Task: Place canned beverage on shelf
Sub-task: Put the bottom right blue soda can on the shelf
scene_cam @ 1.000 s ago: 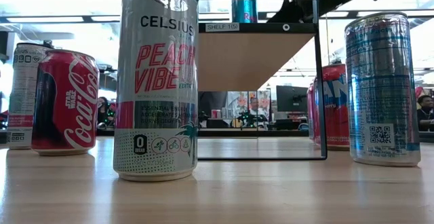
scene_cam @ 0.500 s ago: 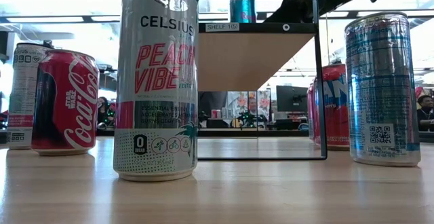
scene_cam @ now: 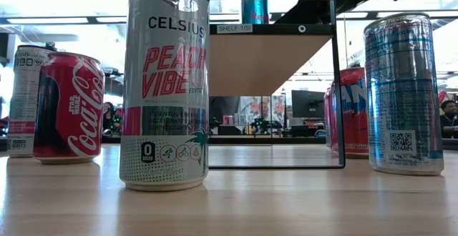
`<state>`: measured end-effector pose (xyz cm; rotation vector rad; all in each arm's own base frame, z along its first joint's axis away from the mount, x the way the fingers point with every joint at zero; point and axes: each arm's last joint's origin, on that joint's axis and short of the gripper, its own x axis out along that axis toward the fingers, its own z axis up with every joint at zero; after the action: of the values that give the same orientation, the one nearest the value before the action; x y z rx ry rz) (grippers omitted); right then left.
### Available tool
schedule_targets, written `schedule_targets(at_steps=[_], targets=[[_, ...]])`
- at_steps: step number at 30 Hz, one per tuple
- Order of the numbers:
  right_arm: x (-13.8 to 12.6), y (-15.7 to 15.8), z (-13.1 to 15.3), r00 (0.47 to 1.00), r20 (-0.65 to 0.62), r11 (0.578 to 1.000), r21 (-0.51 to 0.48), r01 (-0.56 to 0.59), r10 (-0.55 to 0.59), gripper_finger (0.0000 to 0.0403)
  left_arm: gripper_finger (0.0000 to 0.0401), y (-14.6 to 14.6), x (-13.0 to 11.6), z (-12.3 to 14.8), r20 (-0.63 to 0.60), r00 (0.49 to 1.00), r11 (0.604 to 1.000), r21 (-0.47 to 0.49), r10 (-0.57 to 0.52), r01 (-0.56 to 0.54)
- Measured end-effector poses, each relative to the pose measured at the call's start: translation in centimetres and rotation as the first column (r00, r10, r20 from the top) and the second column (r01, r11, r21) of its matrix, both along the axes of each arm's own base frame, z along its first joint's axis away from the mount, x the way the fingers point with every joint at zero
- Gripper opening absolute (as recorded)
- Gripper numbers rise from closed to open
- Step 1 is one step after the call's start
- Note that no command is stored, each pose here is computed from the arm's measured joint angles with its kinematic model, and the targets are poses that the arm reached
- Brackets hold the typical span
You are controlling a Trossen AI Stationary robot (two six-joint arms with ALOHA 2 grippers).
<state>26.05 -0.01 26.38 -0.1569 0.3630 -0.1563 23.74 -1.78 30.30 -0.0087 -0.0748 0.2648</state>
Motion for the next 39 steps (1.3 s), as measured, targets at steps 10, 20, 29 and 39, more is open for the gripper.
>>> schedule_targets(at_steps=[10,20,29,39], targets=[[0.1,0.3,0.4,0.999,0.044,1.0,0.005,-0.01,0.009,0.0009,0.0267,0.0,0.0,0.0,0.001,1.0,1.0,0.0,0.0,0.0],[0.5,0.3,0.4,0.998,0.069,1.0,0.008,-0.01,0.01,0.0009,0.0267,0.0,0.0,0.1,0.007,1.0,1.0,0.004,0.0,0.0],[2.3,0.7,-1.2,0.998,0.05,0.999,-0.005,-0.041,0.042,0.0009,0.0267,0.0,0.0,0.1,0.008,1.0,1.0,0.004,0.0,0.0],[3.5,0.7,-1.5,0.999,0.031,0.999,-0.006,-0.041,0.041,0.0009,0.0267,0.0,0.0,0.1,0.006,1.0,1.0,0.008,0.001,-0.001]])
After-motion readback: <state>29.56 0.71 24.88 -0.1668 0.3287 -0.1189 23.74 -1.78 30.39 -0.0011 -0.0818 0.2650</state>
